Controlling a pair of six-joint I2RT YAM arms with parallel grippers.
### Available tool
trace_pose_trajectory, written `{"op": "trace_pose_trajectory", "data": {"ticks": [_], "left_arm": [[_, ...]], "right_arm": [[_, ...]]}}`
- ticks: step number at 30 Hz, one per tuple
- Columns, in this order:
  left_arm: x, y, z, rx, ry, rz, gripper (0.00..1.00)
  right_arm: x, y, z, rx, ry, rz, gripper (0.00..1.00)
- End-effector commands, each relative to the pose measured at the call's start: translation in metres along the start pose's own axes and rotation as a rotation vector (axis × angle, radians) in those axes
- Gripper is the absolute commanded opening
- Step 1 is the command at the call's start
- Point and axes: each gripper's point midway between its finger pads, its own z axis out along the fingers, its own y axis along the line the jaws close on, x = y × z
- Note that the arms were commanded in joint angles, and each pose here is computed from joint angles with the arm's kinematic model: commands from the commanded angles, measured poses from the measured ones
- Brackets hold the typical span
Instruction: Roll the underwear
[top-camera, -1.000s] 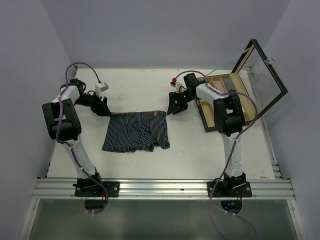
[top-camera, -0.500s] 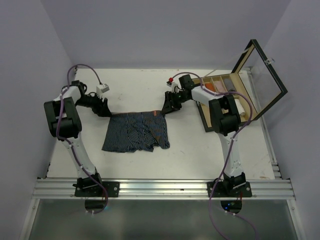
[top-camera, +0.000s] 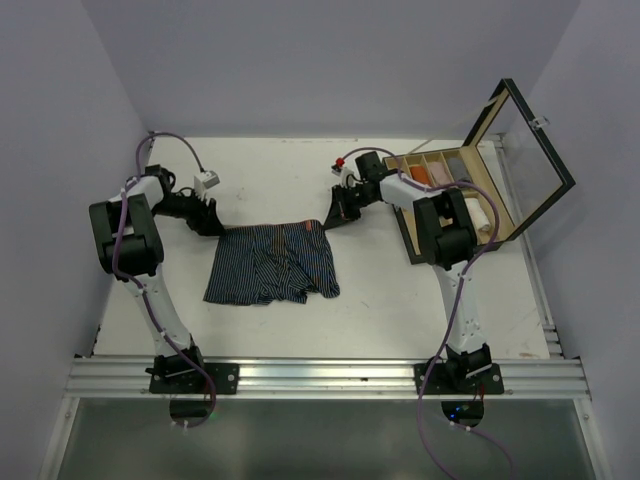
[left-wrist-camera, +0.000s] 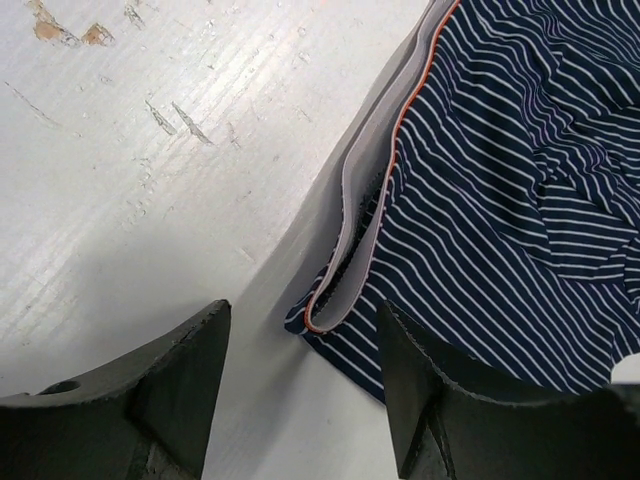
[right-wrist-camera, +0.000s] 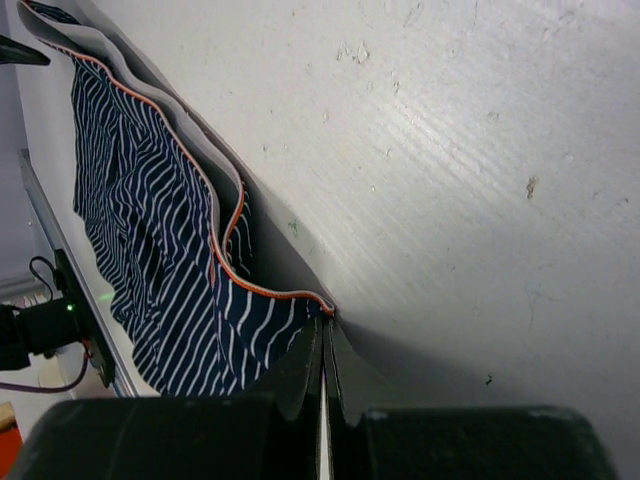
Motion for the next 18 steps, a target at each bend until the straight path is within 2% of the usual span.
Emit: {"op": "trace_pose_trajectory", "data": {"ticks": [1, 4, 7, 8, 10, 11, 13, 14, 16, 18], "left_arm": [[-0.011, 0.003, 0.006, 0.024, -0.071, 0.065, 0.63], [-0.015, 0.001, 0.008, 0.046, -0.1, 0.08, 0.63], [-0.018, -0.002, 0.009, 0.073, -0.108, 0.091, 0.54], [-0.018, -0.002, 0.009, 0.081, -0.111, 0.089, 0.45], [-0.019, -0.006, 0.009, 0.099, -0.114, 0.084, 0.33], [-0.021, -0.008, 0.009, 0.106, -0.119, 0.086, 0.22], [-0.025, -0.014, 0.004, 0.109, -0.123, 0.092, 0.12], [-0.028, -0.016, 0.001, 0.11, -0.133, 0.091, 0.04], [-0.04, -0.019, -0.008, 0.093, -0.15, 0.098, 0.0], [-0.059, -0.023, -0.02, 0.062, -0.186, 0.141, 0.0]], "right_arm": [[0.0, -0.014, 0.007, 0.044, 0.011, -0.036, 0.01], [-0.006, -0.008, 0.006, 0.016, 0.001, -0.053, 0.0], [-0.014, 0.004, 0.001, -0.028, -0.016, -0.068, 0.0], [-0.018, 0.006, -0.003, -0.036, -0.028, -0.078, 0.0], [-0.026, 0.019, -0.011, -0.061, -0.051, -0.106, 0.0], [-0.029, 0.021, -0.015, -0.061, -0.062, -0.116, 0.0], [-0.038, 0.035, -0.028, -0.077, -0.091, -0.164, 0.0], [-0.041, 0.036, -0.034, -0.078, -0.102, -0.174, 0.0], [-0.049, 0.048, -0.051, -0.087, -0.136, -0.238, 0.0], [-0.053, 0.057, -0.063, -0.092, -0.157, -0.284, 0.0]]}}
